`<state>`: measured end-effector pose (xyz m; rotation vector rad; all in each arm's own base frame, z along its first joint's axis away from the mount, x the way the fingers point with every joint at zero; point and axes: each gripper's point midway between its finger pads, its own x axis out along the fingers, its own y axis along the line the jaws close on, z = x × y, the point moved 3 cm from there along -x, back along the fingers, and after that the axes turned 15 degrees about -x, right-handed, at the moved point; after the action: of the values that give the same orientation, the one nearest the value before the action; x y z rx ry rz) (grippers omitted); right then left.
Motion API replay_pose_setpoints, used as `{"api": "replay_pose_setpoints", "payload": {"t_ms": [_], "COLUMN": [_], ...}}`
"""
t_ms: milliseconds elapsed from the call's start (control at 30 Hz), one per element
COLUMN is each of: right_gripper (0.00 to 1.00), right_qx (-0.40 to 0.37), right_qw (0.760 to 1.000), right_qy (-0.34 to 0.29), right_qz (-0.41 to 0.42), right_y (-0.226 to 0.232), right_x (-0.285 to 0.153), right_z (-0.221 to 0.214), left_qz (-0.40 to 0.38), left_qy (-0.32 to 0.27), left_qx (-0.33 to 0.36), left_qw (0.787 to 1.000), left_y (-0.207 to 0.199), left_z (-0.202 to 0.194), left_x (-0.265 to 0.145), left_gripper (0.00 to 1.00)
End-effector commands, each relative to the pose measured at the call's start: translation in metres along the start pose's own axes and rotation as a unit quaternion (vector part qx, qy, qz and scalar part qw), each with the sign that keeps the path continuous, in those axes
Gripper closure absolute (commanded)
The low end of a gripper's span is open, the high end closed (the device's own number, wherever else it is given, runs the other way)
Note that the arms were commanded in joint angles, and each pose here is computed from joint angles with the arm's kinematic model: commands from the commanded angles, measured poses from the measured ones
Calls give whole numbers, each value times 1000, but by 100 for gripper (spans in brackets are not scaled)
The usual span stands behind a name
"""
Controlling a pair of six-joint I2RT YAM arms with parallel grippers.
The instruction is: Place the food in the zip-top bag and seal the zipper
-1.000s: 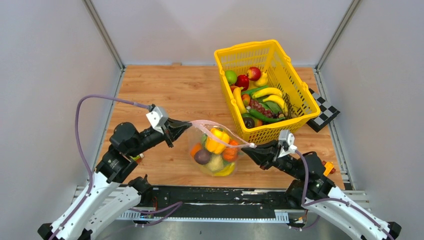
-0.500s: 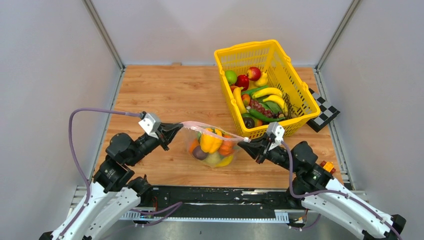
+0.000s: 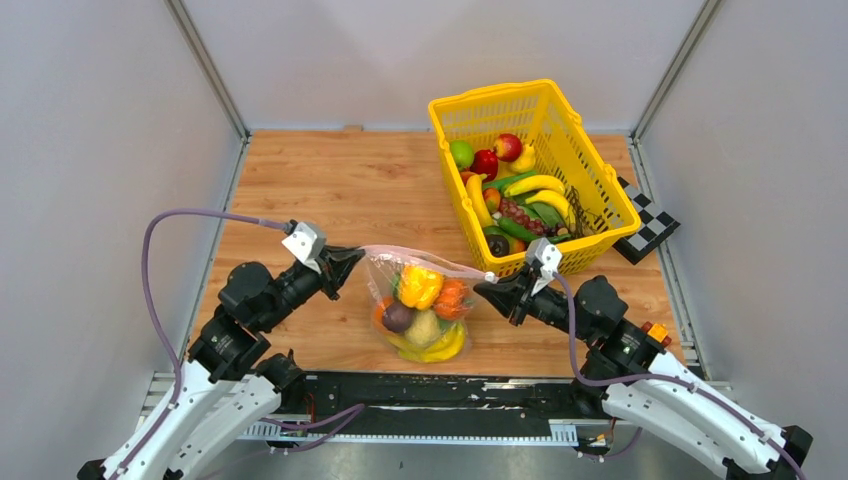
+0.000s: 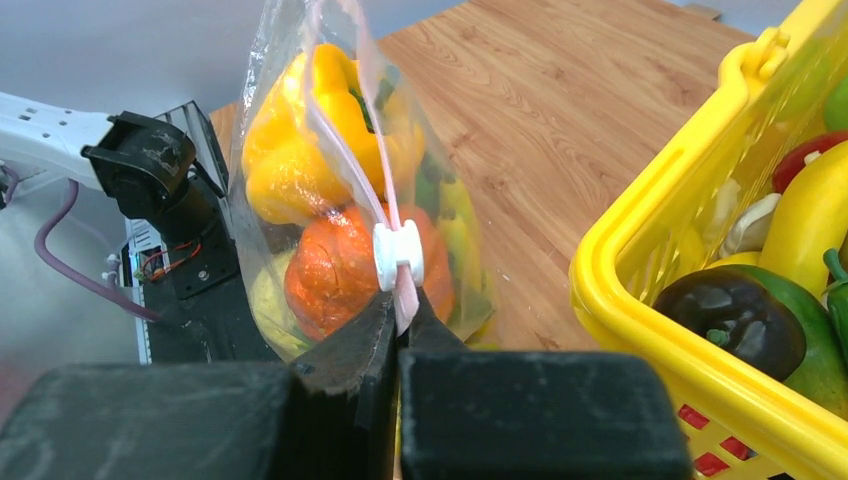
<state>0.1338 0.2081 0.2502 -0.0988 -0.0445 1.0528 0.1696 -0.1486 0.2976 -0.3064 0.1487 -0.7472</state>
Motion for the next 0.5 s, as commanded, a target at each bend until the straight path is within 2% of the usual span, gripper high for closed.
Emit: {"api": "replay_pose_setpoints", "payload": {"t_ms": [0, 133, 167, 267, 333, 467], "right_gripper": [100, 100, 100, 100, 100, 100], "right_qx": [-5, -15, -18, -32, -43, -61], "right_qw": [1000, 999, 999, 997, 996, 993], "right_qy": [-30, -32, -36, -40, -41, -42], "right_qz": [2, 25, 30, 49, 63, 88], "right_y": [-3, 3, 4, 8, 11, 16], "right_x": [2, 4, 4, 3, 3, 3], "right_z": [25, 29, 31, 36, 38, 45], "left_qz": [30, 0, -15, -47, -83, -192], "left_qy": [-42, -22, -18, -16, -18, 5], "left_qx": [2, 17, 24, 47, 61, 67], "left_qw": [999, 1000, 999, 998, 994, 979], "left_y": [5, -8, -14, -28, -41, -72], "left_z": [24, 35, 42, 59, 71, 79], "left_x": [0, 2, 2, 4, 7, 25], "left_gripper": [74, 37, 33, 26, 25, 21]}}
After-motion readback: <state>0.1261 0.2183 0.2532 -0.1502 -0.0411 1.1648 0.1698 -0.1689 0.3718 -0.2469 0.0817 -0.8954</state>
